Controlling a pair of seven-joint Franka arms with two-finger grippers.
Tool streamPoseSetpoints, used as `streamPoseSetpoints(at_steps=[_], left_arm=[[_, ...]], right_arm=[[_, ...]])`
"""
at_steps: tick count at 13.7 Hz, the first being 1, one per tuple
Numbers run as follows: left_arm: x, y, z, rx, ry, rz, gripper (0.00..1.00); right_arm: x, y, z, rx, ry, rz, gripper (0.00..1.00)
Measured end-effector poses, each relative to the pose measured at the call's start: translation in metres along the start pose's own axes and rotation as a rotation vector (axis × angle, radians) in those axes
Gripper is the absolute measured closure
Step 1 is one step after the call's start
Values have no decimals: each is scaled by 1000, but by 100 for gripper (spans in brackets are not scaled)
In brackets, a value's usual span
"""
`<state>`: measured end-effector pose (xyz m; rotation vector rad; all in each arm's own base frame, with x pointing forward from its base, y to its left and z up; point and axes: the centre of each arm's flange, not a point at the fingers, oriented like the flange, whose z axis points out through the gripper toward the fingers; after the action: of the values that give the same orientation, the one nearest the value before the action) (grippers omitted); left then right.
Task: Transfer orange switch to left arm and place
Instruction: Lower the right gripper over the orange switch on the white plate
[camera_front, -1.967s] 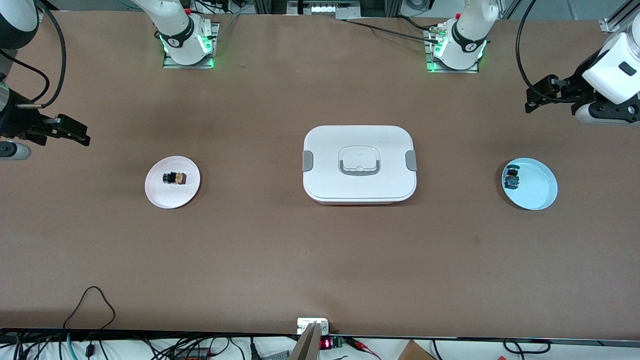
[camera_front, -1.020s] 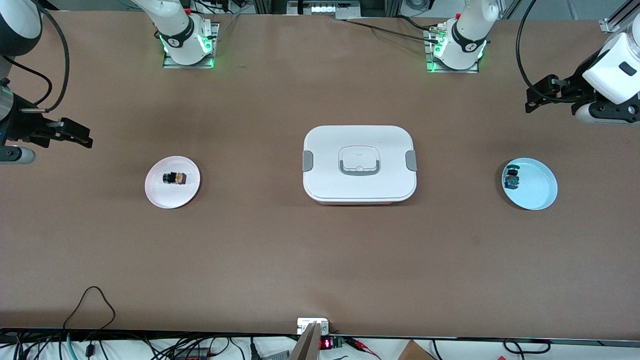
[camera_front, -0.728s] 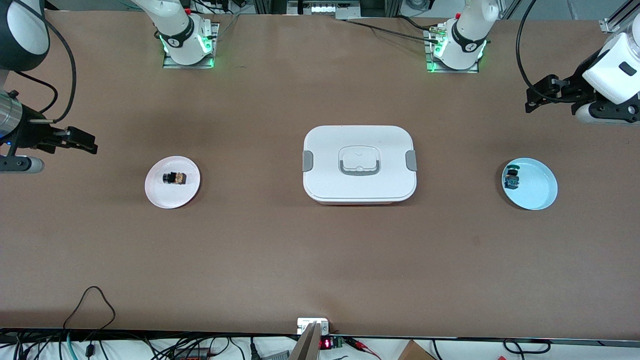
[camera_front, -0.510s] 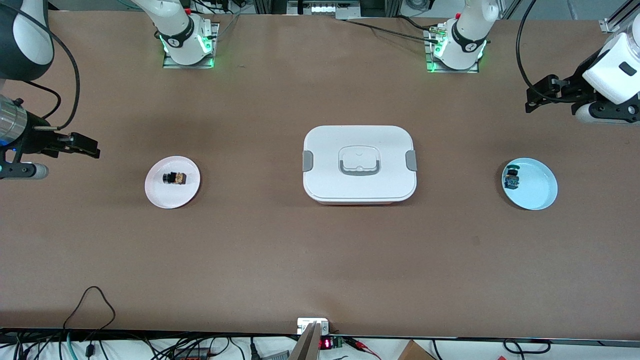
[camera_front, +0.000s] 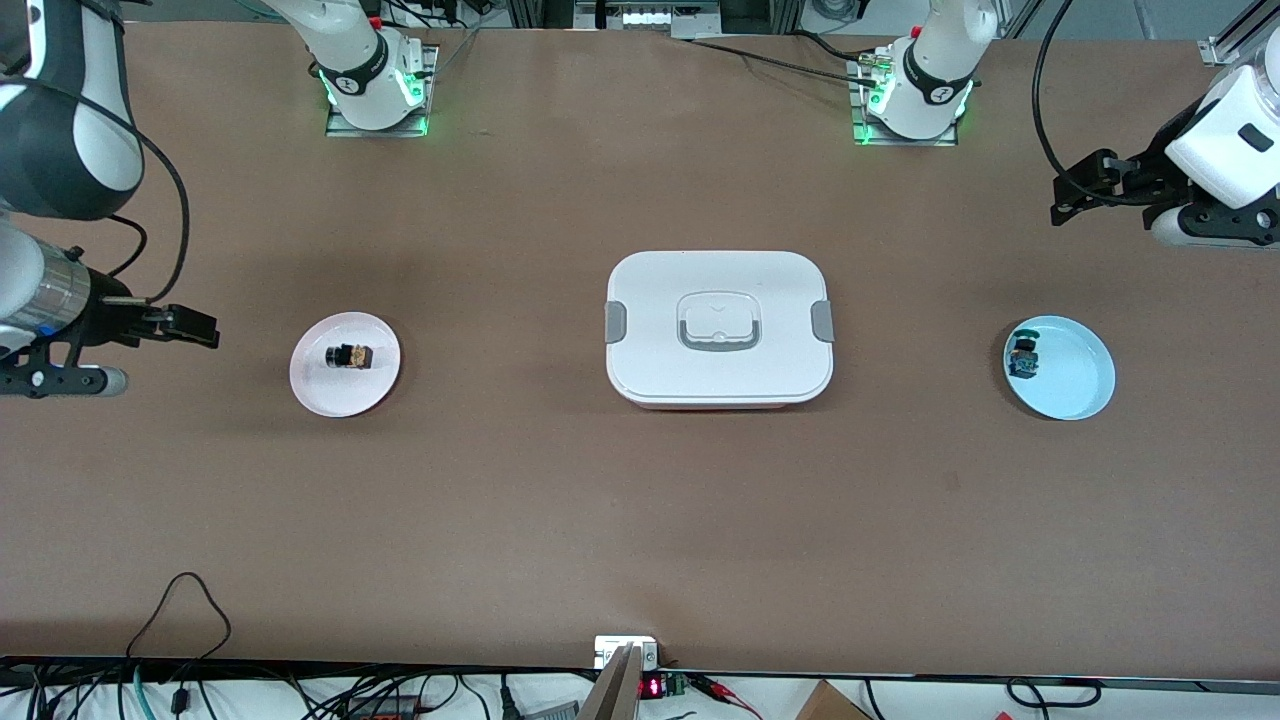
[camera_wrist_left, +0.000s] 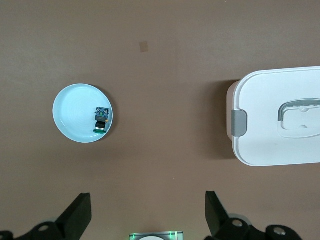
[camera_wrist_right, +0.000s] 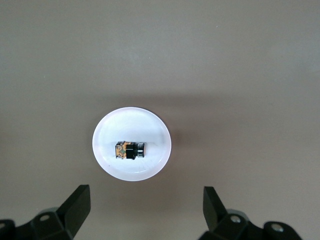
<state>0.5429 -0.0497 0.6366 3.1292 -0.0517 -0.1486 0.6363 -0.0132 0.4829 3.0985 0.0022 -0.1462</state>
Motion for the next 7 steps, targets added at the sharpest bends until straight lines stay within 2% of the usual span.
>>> streamPoseSetpoints(at_steps=[3,7], left_arm=[[0,0,0,0,0,0,0],[0,0,0,0,-1,-1,0]], right_arm=[[11,-1,28,-3,-13,-2,0],[16,-9,84,-3,18,-13,0]])
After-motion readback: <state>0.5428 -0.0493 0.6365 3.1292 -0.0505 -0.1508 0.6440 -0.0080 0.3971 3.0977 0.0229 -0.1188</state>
